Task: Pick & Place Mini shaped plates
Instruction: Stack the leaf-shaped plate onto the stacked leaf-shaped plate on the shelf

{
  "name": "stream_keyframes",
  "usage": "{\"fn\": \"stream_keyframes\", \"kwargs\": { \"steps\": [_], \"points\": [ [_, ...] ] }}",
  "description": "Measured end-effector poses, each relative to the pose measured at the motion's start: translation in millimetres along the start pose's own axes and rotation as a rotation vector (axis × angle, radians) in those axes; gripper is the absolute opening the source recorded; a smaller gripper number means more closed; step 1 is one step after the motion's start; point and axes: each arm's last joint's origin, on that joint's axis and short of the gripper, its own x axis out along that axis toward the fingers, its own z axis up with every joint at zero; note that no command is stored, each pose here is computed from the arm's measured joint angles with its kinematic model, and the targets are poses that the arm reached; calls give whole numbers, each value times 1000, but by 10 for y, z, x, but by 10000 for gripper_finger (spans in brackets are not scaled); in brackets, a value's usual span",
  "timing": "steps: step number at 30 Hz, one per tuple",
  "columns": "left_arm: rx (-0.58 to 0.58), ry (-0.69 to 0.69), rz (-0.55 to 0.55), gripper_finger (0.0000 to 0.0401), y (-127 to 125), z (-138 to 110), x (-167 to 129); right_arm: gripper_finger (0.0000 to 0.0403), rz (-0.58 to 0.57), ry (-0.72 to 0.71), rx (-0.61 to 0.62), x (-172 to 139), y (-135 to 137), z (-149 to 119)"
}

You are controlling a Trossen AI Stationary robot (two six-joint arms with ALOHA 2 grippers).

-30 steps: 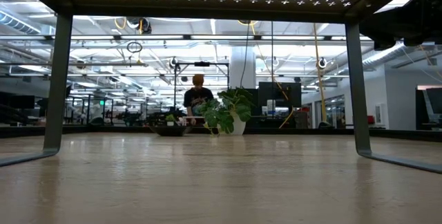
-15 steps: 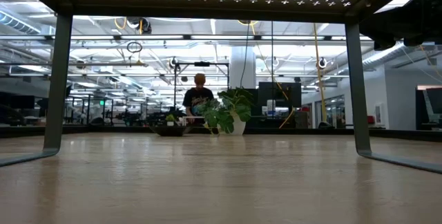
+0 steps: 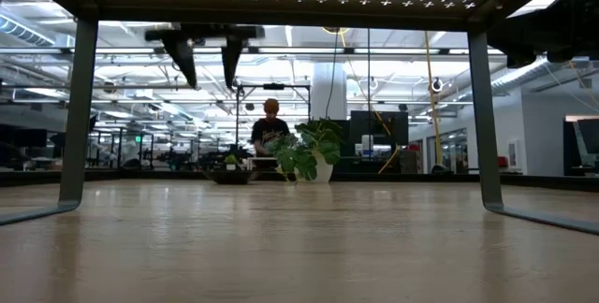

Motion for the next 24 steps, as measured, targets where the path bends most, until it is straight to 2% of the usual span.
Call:
{"fn": "stream_keyframes", "kwargs": {
  "steps": [5, 9, 11, 16, 24],
  "points": [
    [75, 111, -76, 252, 118, 260, 418, 118, 0, 0, 0, 0, 0, 0],
    [247, 173, -85, 232, 264, 352, 630, 118, 0, 0, 0, 0, 0, 0],
    [295, 186, -61, 231, 340, 377, 714, 118, 0, 0, 0, 0, 0, 0],
    [279, 206, -31, 247, 536, 503, 910, 118, 0, 0, 0, 0, 0, 0],
    [366, 195, -175, 302, 748, 604, 1291, 118, 0, 0, 0, 0, 0, 0]
  ]
}}
